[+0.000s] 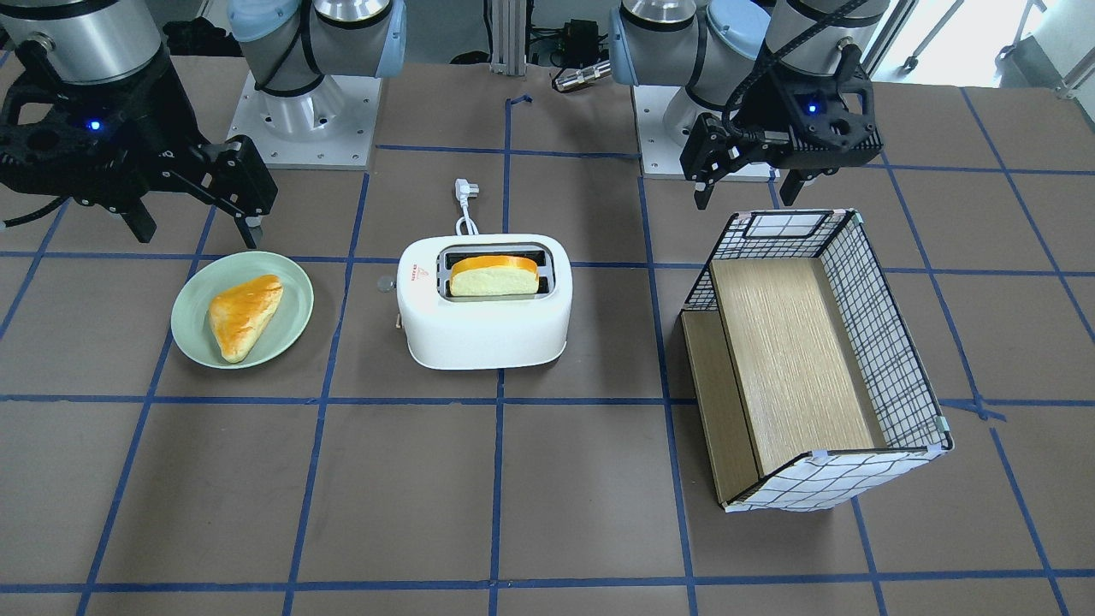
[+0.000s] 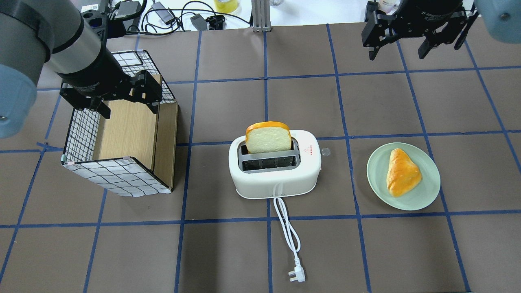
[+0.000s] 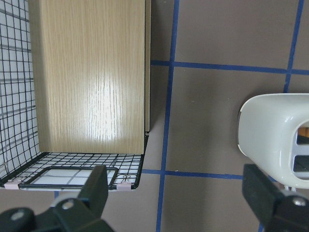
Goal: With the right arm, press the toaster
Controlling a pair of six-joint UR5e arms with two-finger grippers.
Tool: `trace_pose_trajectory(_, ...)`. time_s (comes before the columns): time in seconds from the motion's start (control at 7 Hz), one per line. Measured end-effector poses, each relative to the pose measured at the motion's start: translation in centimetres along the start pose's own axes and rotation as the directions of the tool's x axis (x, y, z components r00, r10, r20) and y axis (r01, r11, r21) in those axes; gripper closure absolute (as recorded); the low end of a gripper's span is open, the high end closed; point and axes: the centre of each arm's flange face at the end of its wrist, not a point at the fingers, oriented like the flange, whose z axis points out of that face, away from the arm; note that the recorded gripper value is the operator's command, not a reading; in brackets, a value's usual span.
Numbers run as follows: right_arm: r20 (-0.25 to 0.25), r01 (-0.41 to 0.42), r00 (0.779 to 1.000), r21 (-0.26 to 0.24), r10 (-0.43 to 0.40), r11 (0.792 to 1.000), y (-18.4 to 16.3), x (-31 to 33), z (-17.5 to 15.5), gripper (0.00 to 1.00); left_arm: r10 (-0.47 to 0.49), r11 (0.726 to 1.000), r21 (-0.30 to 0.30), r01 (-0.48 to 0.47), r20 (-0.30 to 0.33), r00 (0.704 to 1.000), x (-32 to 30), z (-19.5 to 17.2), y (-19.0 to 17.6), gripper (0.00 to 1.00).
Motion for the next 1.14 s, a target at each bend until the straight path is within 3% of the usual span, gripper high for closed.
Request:
trace_pose_trajectory(0.29,0.000,0.000,1.000,0.000,0.000,1.000,0.0,0.0,0.0,0.00,0.000,1.000,0.000,0.000,0.000,1.000,0.0,0.0,0.0,0.00)
trace_pose_trajectory(0.43,0.001,0.000,1.000,-0.002,0.000,1.000,0.0,0.0,0.1,0.17,0.000,1.000,0.000,0.000,0.001,1.000,0.0,0.0,0.0,0.00)
trace_pose_trajectory(0.57,0.004,0.000,1.000,-0.005,0.000,1.000,0.0,-0.1,0.2,0.50,0.000,1.000,0.000,0.000,0.001,1.000,0.0,0.0,0.0,0.00)
trace_pose_trajectory(0.71,0.031,-0.003,1.000,-0.015,0.003,1.000,0.1,-0.2,0.3,0.97,0.000,1.000,0.000,0.000,0.001,1.000,0.0,0.0,0.0,0.00)
trace_pose_trajectory(1.14,0.229,-0.012,0.972,-0.146,0.046,0.989,1.0,-1.1,2.6,1.00,0.000,1.000,0.000,0.000,0.000,1.000,0.0,0.0,0.0,0.00)
